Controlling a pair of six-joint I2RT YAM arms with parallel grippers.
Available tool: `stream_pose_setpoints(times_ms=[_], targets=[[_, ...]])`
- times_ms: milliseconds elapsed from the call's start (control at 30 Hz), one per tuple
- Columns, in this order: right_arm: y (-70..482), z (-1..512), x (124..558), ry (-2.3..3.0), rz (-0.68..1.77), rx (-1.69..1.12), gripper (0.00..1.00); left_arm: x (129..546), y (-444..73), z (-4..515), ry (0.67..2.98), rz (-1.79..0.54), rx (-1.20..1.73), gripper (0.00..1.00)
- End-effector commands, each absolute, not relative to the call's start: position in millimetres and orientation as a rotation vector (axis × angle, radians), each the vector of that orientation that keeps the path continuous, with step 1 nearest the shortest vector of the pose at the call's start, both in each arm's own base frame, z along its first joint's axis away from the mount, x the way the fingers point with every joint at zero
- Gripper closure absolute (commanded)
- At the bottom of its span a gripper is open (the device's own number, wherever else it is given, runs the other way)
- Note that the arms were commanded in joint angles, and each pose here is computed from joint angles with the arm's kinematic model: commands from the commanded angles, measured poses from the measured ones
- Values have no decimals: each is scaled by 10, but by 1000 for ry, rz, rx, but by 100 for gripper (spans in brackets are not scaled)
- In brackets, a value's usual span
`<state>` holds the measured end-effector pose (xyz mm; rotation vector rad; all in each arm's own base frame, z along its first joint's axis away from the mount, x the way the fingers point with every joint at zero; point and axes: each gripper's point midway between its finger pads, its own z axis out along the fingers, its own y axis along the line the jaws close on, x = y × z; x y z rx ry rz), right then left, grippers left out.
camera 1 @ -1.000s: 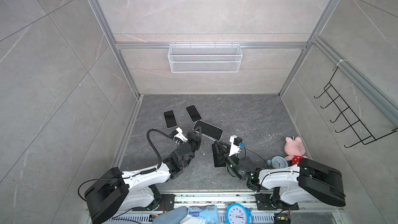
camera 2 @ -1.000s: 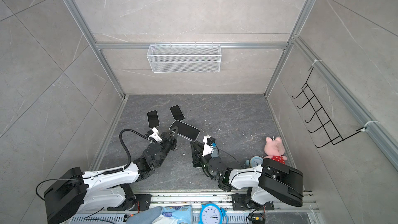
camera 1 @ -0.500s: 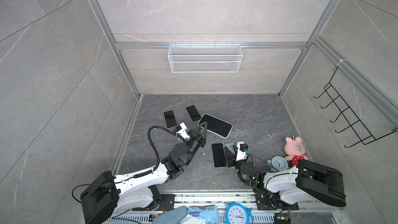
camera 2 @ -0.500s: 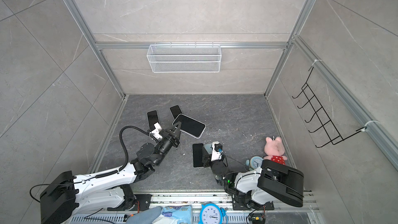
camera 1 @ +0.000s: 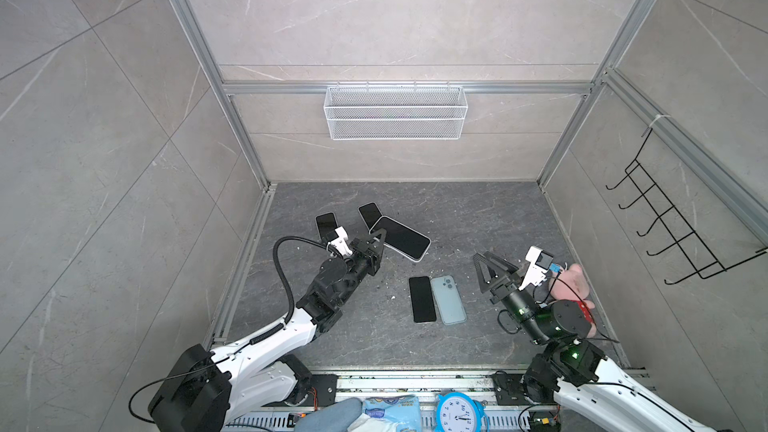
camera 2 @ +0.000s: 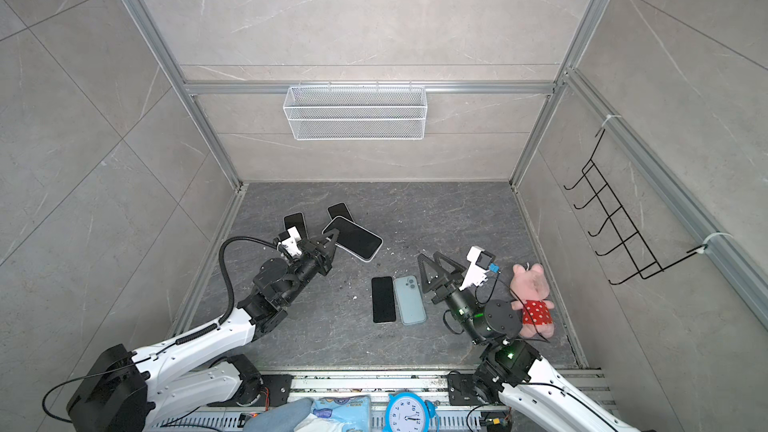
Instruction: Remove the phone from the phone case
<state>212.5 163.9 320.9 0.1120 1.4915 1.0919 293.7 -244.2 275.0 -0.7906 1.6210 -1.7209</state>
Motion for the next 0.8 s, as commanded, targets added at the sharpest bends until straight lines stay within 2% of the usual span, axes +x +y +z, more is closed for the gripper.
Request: stream_pose_setpoints(times_ms=[0,133,333,767], targets=[[1941,3009,2032,1711,1225,32,22,2853,-2651,3311,1525,-1940,-608,100],[2087,3159,2076,1710,1343,30,21,2881,-2711,3301,1507,-1992,-597,100],[2114,2992,2295,1773,1448,133,22,2844,-2723,3399,1466,-2037,-552,100],[2185,2954,2496,1666,1672,177,37,2886,-2719,3323,1448,-2066,-566,100]])
